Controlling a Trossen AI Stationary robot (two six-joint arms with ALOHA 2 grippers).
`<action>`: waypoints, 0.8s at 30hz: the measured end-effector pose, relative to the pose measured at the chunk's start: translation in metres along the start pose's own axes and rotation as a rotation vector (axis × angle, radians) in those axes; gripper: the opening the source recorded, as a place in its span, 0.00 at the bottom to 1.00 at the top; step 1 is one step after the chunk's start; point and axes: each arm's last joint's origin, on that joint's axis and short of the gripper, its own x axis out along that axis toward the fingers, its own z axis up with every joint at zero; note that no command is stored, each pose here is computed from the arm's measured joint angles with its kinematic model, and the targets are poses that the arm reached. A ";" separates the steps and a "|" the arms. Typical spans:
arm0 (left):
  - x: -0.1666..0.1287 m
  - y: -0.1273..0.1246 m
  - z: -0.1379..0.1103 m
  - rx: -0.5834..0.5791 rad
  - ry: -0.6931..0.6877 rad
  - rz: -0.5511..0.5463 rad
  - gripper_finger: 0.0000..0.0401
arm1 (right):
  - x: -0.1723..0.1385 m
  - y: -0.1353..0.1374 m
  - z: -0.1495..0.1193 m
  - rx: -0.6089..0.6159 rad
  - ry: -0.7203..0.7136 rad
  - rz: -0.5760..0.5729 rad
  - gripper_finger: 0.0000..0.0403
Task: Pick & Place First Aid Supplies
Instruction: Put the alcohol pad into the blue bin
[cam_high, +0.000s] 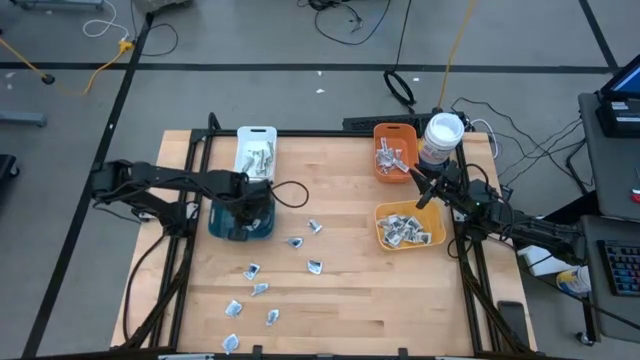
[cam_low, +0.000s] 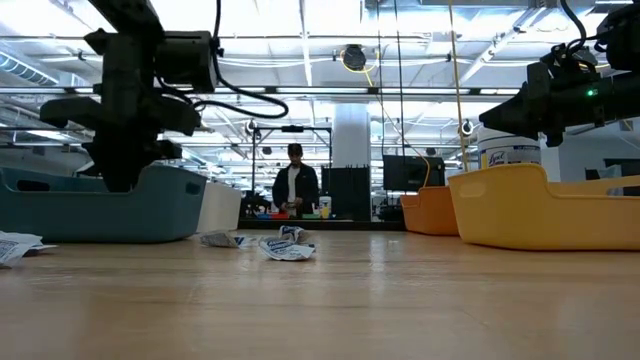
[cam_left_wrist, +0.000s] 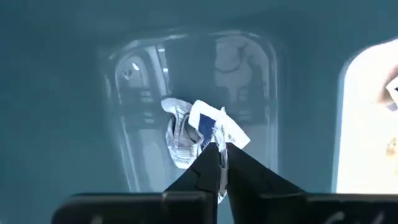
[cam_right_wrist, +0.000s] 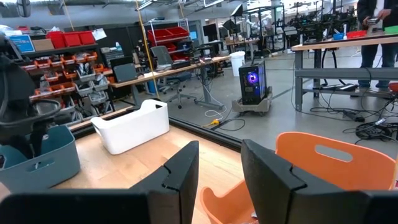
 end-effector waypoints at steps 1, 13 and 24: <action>0.000 0.000 0.000 -0.014 0.001 0.000 0.06 | 0.000 0.000 0.000 0.000 0.000 0.000 0.29; -0.020 0.002 0.009 -0.170 0.009 0.047 0.43 | 0.000 0.000 0.000 0.000 0.000 -0.001 0.29; -0.056 0.004 0.030 -0.037 0.008 0.063 0.66 | 0.000 0.000 0.000 0.000 0.000 0.000 0.29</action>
